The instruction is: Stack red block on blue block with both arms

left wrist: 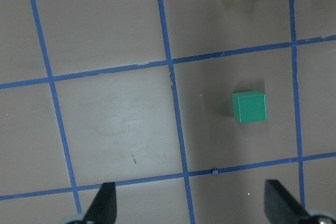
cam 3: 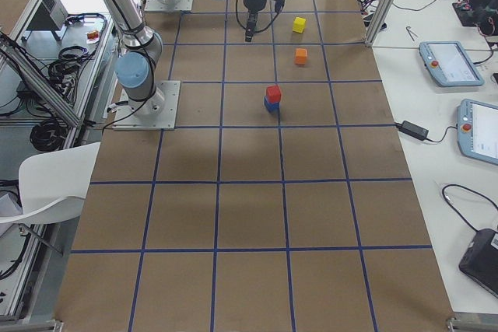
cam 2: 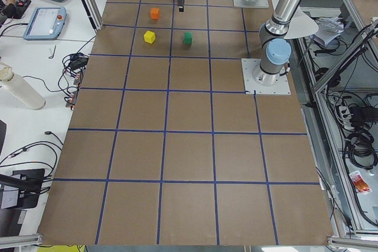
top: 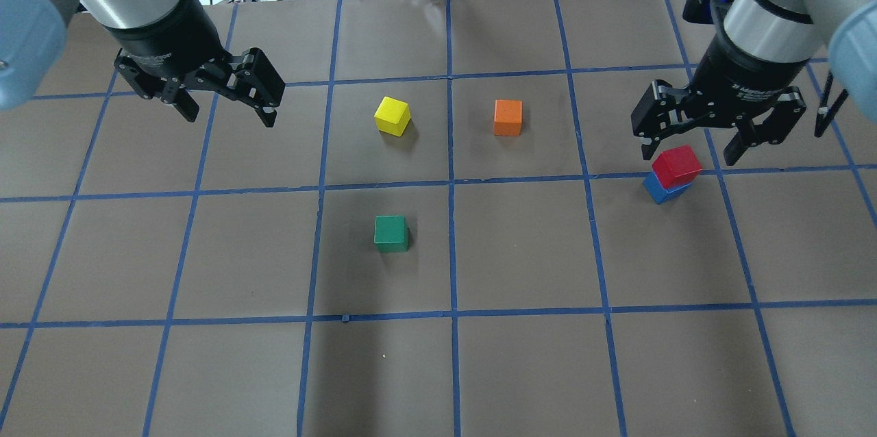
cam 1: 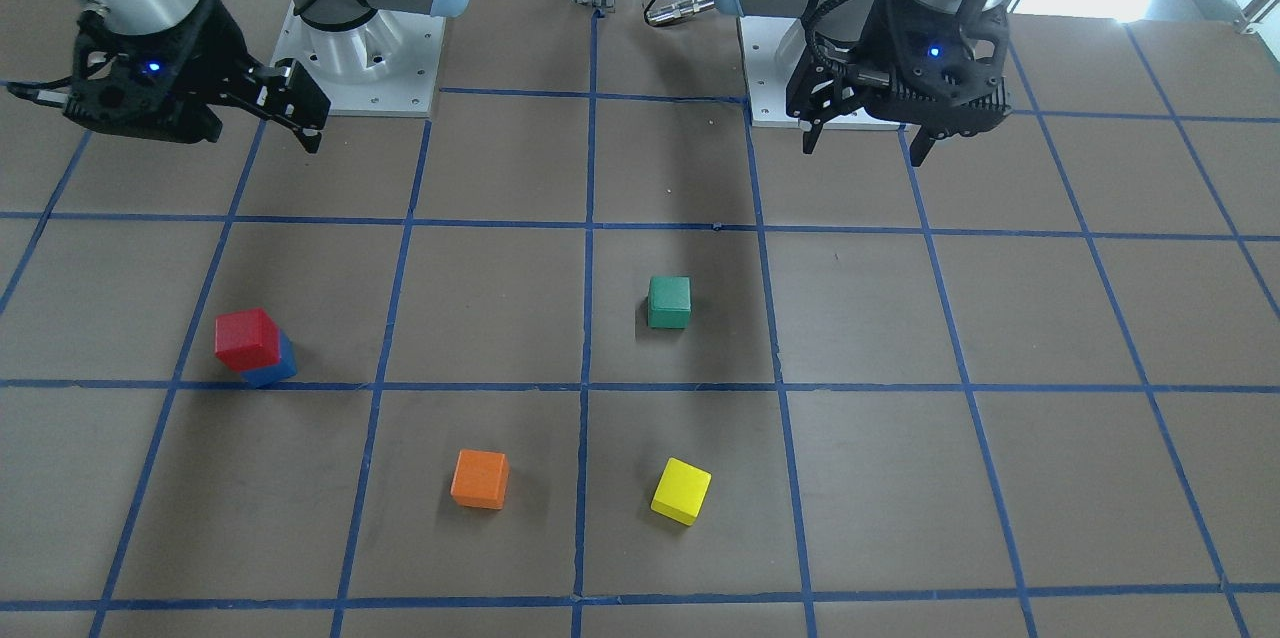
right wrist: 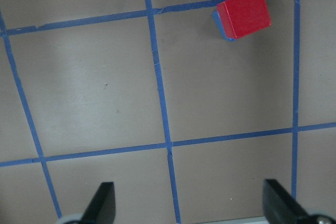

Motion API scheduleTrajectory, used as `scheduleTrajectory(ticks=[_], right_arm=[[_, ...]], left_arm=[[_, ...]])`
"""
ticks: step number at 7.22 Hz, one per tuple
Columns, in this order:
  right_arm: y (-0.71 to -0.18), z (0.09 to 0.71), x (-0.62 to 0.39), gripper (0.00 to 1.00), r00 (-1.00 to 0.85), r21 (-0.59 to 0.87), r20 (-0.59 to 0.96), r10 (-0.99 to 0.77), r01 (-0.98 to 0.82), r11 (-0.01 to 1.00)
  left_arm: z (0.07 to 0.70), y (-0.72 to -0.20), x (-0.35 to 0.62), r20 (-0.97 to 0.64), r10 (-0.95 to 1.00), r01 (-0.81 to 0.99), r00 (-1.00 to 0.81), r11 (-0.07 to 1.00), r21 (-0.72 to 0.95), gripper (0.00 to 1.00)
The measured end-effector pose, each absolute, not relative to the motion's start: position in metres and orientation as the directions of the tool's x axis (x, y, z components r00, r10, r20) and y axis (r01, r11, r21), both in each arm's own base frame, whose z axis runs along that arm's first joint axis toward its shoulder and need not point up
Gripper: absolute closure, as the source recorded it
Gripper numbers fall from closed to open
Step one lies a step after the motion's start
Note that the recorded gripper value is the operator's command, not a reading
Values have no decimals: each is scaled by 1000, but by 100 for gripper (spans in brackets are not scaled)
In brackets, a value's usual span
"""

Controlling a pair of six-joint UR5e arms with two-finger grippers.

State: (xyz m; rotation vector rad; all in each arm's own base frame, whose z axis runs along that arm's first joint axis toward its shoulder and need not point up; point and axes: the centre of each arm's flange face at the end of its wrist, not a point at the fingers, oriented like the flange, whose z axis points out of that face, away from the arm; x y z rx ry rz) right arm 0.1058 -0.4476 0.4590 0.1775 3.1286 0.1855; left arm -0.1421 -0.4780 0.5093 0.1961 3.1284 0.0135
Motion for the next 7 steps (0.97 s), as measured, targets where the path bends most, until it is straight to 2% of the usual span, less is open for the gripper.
scheduleTrajectory(ticks=[7], right_arm=[[-444, 465, 126, 0, -997, 92, 5, 82, 82, 992]], left_arm=[[510, -478, -142, -9, 125, 125, -992, 992, 7, 0]])
